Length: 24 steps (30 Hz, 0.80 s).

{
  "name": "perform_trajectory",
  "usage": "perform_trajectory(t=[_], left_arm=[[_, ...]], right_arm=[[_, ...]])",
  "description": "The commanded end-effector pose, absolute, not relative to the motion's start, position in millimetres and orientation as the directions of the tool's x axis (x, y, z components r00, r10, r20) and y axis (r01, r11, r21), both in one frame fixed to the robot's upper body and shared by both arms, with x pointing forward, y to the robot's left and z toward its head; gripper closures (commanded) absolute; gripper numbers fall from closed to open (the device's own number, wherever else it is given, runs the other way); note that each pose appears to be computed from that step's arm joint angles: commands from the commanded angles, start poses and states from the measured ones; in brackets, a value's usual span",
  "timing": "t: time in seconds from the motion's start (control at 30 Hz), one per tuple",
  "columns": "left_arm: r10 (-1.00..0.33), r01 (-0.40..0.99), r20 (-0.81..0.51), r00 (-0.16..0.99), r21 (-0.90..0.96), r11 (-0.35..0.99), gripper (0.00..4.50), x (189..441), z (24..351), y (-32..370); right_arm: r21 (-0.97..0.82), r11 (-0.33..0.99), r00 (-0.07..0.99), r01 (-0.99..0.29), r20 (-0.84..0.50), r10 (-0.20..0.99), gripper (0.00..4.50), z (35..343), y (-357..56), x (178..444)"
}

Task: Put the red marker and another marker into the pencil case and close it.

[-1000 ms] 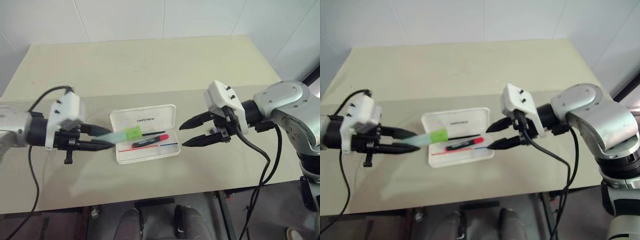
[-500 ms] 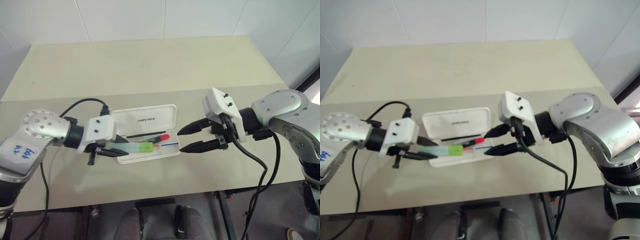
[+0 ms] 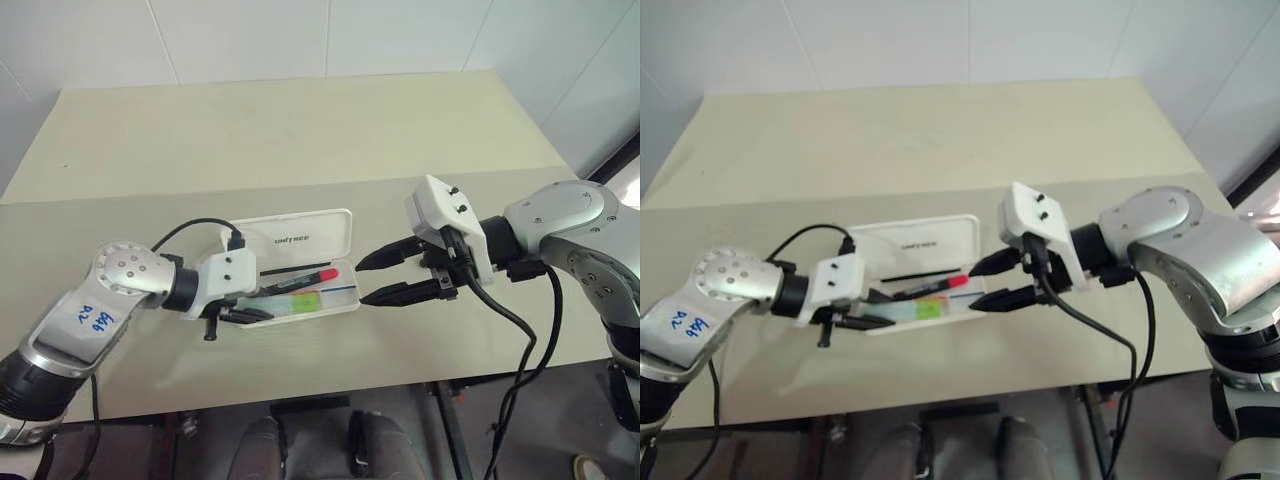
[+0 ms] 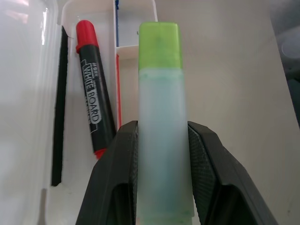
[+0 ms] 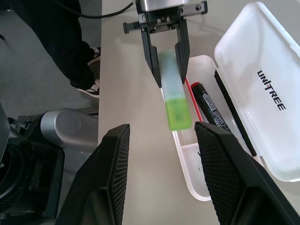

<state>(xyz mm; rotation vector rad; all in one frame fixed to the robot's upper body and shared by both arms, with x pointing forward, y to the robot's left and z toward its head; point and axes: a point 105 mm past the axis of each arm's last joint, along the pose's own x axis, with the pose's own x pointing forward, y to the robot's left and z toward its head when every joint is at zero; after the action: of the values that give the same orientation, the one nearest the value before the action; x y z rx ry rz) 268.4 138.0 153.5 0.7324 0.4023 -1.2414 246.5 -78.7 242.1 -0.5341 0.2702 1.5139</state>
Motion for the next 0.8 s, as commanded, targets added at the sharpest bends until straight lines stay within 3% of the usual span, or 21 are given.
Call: perform_trajectory(t=[0.03,0.67,0.8], left_arm=[[-0.696,0.931,-0.63,0.345,0.326,0.167,3.4,270,155,135],[-0.659,0.906,-0.628,0.414,0.354,0.232,3.4,278,151,151],[-0.665,0.909,-0.626,0.407,0.347,0.231,2.1,279,151,152]], right_arm=[[-0.209,-0.045,0.062,-0.977,-0.481,0.875,2.16,251,-79,245],[-0.22,-0.057,0.057,-0.974,-0.482,0.874,2.16,252,-79,250],[-0.221,-0.056,0.06,-0.974,-0.483,0.874,2.16,252,-79,250]])
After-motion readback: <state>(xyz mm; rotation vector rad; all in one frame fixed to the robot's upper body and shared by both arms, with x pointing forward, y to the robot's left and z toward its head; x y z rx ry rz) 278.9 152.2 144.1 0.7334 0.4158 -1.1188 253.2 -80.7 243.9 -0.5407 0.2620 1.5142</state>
